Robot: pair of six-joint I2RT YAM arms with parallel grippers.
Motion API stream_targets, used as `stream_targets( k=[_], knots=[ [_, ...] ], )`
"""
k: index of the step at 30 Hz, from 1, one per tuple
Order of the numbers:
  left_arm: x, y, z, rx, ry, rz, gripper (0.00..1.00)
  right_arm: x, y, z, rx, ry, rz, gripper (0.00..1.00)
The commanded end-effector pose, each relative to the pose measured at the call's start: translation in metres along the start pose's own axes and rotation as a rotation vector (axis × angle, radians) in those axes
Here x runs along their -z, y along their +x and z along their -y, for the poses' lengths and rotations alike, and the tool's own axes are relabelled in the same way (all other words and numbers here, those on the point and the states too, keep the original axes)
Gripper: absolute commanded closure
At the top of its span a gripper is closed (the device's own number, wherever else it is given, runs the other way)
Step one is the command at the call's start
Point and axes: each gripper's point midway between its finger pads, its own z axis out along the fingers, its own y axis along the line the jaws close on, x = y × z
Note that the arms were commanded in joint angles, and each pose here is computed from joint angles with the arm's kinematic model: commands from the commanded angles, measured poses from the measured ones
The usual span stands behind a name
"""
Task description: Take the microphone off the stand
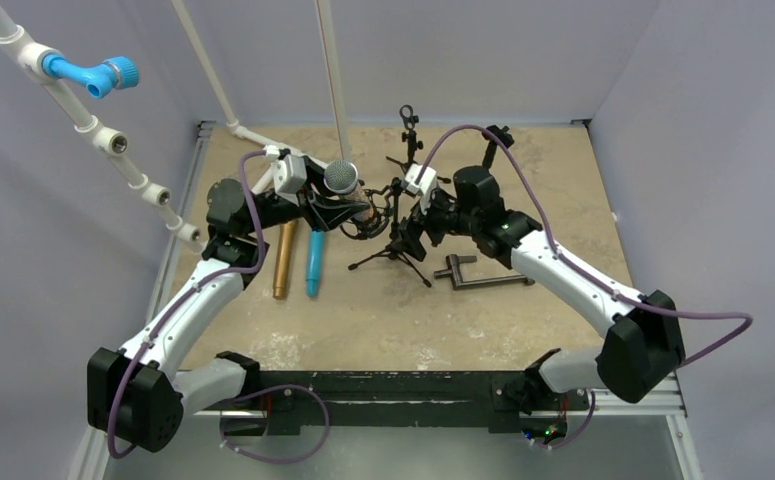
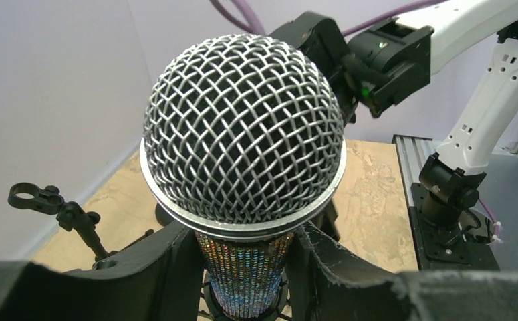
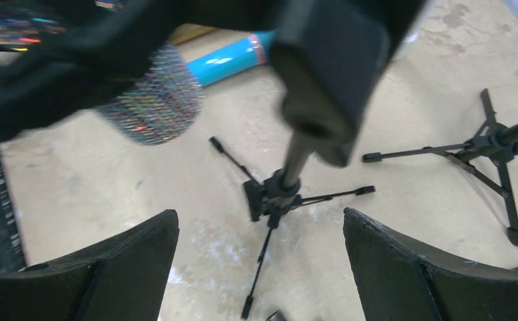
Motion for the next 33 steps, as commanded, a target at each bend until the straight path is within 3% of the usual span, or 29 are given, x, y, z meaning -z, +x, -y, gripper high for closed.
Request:
stream_targets(
  k=[1,8,15,20,33],
  knots=[
    [-0.002,-0.011,0.010,-0.026,0.023,0.036,1.00,0.038,-0.018,-0.040,0.031,-0.180,-0.043,0.10],
    [-0.001,-0.011,0.010,-0.024,0.021,0.033,1.00,0.072,-0.036,-0.078,-0.059,-0.328,-0.019,0.14],
    [0.000,-0.008,0.008,-0.026,0.002,0.032,1.00,0.068,-0.069,-0.074,-0.354,-0.373,0.072,0.18],
    [0.002,-0.006,0.009,-0.027,-0.004,0.031,1.00,0.055,-0.081,-0.064,-0.466,-0.375,0.087,0.21],
    [0.001,-0.002,0.009,-0.020,-0.003,0.023,1.00,0.051,-0.111,-0.061,-0.505,-0.428,0.151,0.26]
  ],
)
